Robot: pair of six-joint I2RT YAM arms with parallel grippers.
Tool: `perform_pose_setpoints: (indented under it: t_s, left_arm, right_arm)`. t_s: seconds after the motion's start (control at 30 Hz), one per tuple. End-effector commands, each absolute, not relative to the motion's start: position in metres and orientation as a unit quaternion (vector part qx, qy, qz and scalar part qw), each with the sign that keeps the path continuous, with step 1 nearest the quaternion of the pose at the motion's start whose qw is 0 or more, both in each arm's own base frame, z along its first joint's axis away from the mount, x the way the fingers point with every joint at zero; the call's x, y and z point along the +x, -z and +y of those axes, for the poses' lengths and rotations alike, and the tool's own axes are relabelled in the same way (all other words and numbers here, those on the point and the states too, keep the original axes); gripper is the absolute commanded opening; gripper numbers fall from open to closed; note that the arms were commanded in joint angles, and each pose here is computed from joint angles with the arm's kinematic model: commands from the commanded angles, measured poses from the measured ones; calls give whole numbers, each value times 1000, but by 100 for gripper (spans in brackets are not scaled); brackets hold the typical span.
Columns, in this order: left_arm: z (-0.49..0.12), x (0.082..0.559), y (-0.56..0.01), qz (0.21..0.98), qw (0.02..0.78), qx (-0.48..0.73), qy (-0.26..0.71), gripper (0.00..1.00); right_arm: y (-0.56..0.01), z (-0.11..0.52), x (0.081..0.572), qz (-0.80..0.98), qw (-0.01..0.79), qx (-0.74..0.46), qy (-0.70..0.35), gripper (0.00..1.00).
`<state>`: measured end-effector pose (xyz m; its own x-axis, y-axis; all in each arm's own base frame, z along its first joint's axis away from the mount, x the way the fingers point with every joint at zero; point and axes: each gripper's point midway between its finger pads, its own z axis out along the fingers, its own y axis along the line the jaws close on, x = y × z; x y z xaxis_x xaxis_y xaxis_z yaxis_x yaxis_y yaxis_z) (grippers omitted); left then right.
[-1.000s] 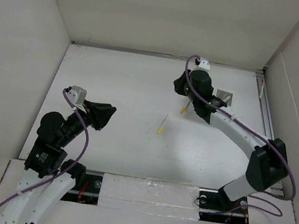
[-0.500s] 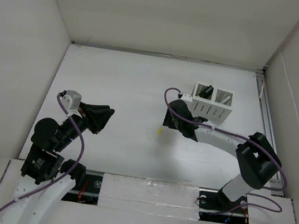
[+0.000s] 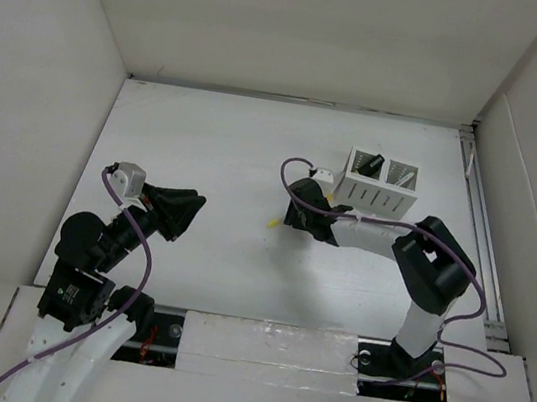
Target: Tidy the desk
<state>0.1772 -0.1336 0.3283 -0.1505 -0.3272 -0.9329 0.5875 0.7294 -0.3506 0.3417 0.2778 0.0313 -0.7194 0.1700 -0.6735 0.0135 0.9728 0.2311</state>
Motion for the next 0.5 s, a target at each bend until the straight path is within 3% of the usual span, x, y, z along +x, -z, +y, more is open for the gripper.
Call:
perform_pose_setpoints:
  t_s: [0.0,0.17,0.3,0.47]
  left_arm:
    - [-136,174,-346,647,661,106,366,26]
    - [-135,172,-348,645,663,106,366,26]
    - [-136,172,-347,646,660,109,368,26]
    - [-134,171,-349,641,666,105,366,26]
  right_arm:
    - [-23,270,344,924,368,64,-86,43]
    - [-64,272,332,903,408,67,-120,40]
    - [-84,286,334,893,412,63,-171,63]
    - [-64,300,351,904,395,59,-155,65]
